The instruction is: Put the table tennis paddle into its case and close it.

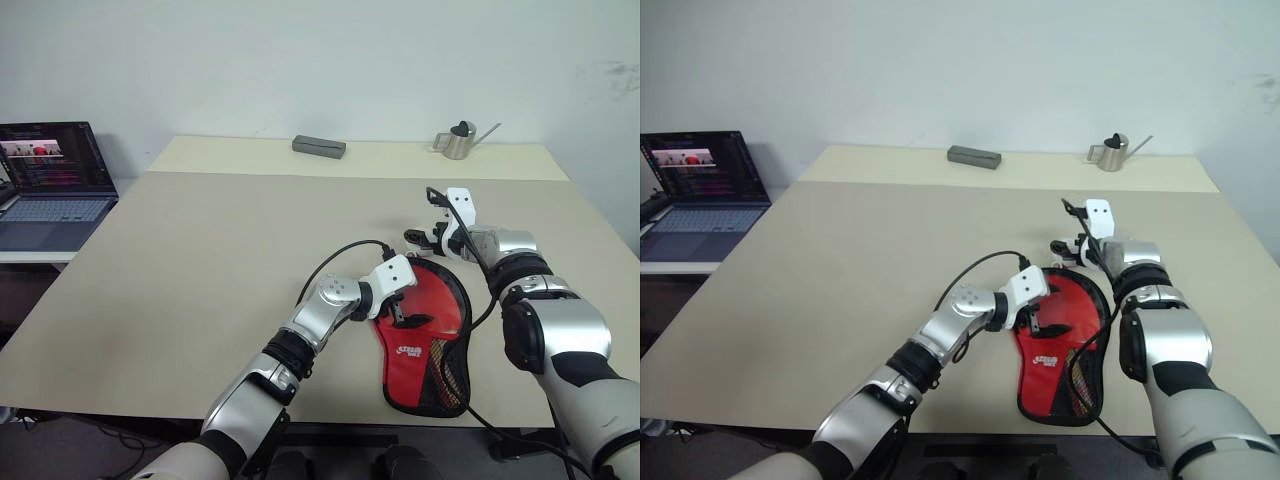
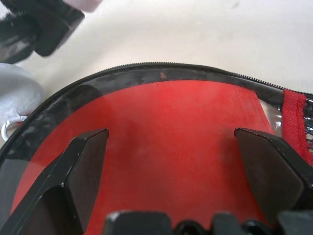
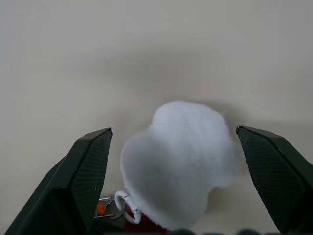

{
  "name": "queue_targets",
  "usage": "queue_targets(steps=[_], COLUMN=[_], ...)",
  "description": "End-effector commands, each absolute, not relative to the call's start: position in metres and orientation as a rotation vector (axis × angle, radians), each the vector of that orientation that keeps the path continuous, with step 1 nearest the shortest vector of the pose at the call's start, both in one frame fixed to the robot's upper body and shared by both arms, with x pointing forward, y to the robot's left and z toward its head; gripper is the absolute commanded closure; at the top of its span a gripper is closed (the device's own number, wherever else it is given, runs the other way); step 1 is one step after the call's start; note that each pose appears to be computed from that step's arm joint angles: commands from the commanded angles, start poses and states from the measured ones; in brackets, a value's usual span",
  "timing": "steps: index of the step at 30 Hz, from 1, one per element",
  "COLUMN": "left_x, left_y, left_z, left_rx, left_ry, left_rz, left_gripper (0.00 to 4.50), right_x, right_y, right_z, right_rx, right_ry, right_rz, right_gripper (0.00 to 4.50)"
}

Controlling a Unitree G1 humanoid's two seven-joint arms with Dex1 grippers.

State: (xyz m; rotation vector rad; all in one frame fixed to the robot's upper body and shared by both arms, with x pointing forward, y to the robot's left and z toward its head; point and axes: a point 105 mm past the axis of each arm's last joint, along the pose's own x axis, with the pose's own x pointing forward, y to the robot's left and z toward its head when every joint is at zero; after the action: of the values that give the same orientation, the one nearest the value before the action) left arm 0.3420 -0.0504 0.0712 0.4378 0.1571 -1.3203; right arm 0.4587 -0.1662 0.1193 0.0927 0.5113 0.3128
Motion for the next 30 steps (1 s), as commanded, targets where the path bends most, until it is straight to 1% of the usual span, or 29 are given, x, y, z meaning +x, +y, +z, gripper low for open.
queue_targets(steps=[1,9,10,11,12,14,17,18,19,21,25,27,30], left_x=[0.319,0.318,0.318,0.318,0.317,0.317,0.317,0.317,0.317,0.317,0.317,0.316,0.317], left_y=[-0.027,-0.027,-0.027,-0.027,-0.027,-0.028,-0.028,-0.028,-0.028,-0.028,-0.027,-0.027,-0.025], left_z=[-0.003,-0.003,-0.003,-0.003,-0.003,-0.003,-0.003,-0.004,-0.004,-0.004,-0.005,-0.006,-0.007], left_rx=[0.524,0.524,0.524,0.524,0.524,0.525,0.526,0.526,0.526,0.527,0.528,0.532,0.54], left_ry=[0.454,0.453,0.453,0.453,0.453,0.453,0.454,0.454,0.454,0.455,0.459,0.462,0.467], left_rz=[-1.332,-1.336,-1.336,-1.337,-1.337,-1.338,-1.339,-1.339,-1.34,-1.339,-1.339,-1.34,-1.337], left_gripper=[0.0,0.0,0.0,0.0,0.0,0.0,0.0,0.0,0.0,0.0,0.0,0.0,0.0], right_x=[0.463,0.458,0.458,0.458,0.457,0.457,0.457,0.457,0.457,0.458,0.461,0.462,0.463], right_y=[-0.16,-0.156,-0.155,-0.155,-0.155,-0.153,-0.152,-0.151,-0.15,-0.151,-0.152,-0.152,-0.15], right_z=[0.132,0.118,0.117,0.117,0.116,0.115,0.115,0.114,0.114,0.115,0.12,0.124,0.129], right_rx=[0.089,0.022,0.014,-0.002,-0.011,-0.055,-0.134,-0.129,-0.134,-0.166,-0.177,-0.165,-0.153], right_ry=[0.474,0.52,0.521,0.522,0.524,0.524,0.516,0.516,0.514,0.5,0.466,0.453,0.442], right_rz=[0.333,0.364,0.367,0.371,0.374,0.391,0.412,0.415,0.419,0.415,0.401,0.397,0.403], right_gripper=[0.04,0.04,0.31,0.41,0.62,1.26,2.34,2.57,2.93,3.45,4.04,4.16,4.19])
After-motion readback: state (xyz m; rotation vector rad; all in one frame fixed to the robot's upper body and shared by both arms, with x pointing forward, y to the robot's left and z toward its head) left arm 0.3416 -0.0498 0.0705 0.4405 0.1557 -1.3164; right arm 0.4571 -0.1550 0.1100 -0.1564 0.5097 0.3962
